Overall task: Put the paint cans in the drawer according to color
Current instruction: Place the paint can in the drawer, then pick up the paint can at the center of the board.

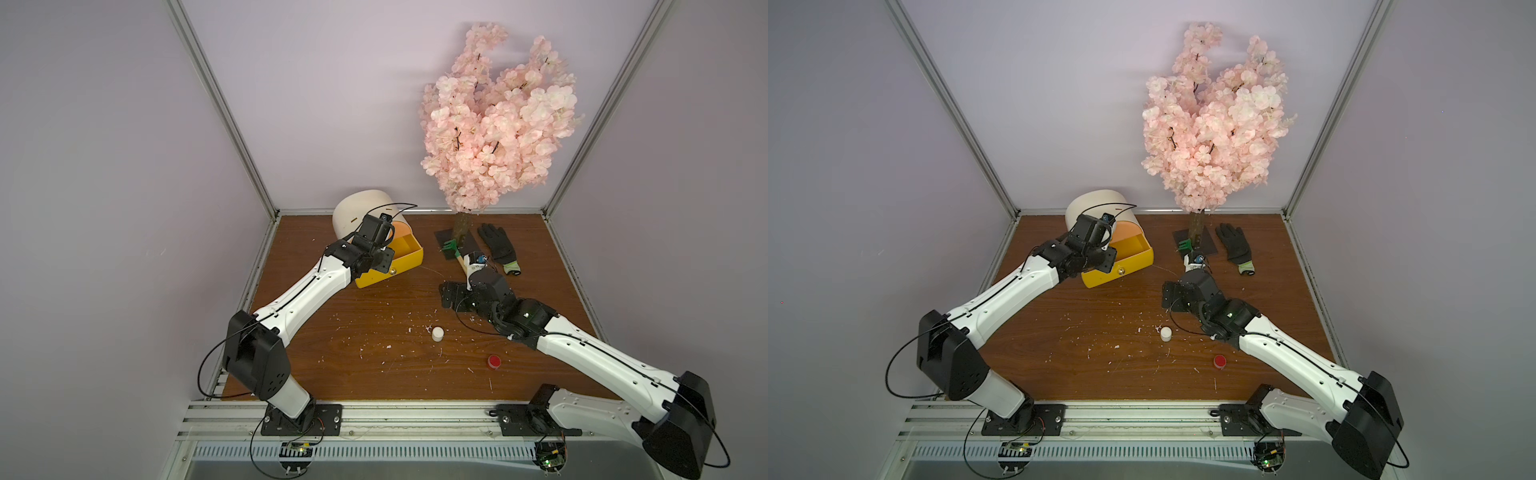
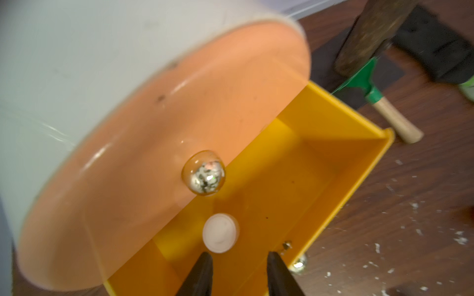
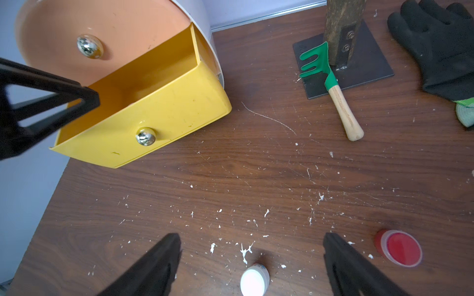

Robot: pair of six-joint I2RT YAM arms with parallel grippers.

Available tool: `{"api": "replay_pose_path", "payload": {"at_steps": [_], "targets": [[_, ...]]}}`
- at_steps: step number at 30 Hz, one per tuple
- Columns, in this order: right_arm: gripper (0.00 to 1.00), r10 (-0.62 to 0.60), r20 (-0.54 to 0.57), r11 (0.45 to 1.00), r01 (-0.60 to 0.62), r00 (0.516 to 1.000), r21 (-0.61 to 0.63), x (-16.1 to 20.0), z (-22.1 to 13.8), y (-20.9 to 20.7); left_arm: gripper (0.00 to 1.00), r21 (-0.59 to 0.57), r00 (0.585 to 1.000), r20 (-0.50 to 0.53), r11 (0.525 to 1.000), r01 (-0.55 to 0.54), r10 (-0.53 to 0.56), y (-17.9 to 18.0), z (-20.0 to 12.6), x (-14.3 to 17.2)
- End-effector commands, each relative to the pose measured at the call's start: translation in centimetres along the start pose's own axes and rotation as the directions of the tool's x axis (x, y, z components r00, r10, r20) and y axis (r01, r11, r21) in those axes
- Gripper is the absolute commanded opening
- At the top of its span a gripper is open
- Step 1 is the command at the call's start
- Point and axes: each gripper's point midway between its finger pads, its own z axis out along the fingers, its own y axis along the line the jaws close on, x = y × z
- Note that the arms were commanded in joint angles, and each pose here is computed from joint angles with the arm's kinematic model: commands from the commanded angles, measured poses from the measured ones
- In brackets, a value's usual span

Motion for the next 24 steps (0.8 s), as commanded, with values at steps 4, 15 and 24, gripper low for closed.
{"api": "replay_pose_path", "payload": {"at_steps": [4, 15, 24], "targets": [[0.93, 0.025, 0.008, 0.994, -0.025, 1.0, 0.111, 0.0, 0.0, -2.5, 0.38, 0.187, 0.987, 0.091, 0.971, -0.148, 0.133, -6.0, -3.7, -0.6], [0.94, 0.113, 0.089, 0.957, -0.132, 0.99, 0.259, -0.5, -0.9, -8.3, 0.52, 0.368, 0.925, 0.204, 0.85, -0.377, 0.322, -14.5, -3.6, 7.4], [0.95, 0.124, 0.139, 0.934, -0.163, 0.982, 0.319, -2.1, -2.2, -11.0, 0.61, 0.467, 0.894, 0.255, 0.762, -0.448, 0.369, -19.0, -1.2, 12.3]]}}
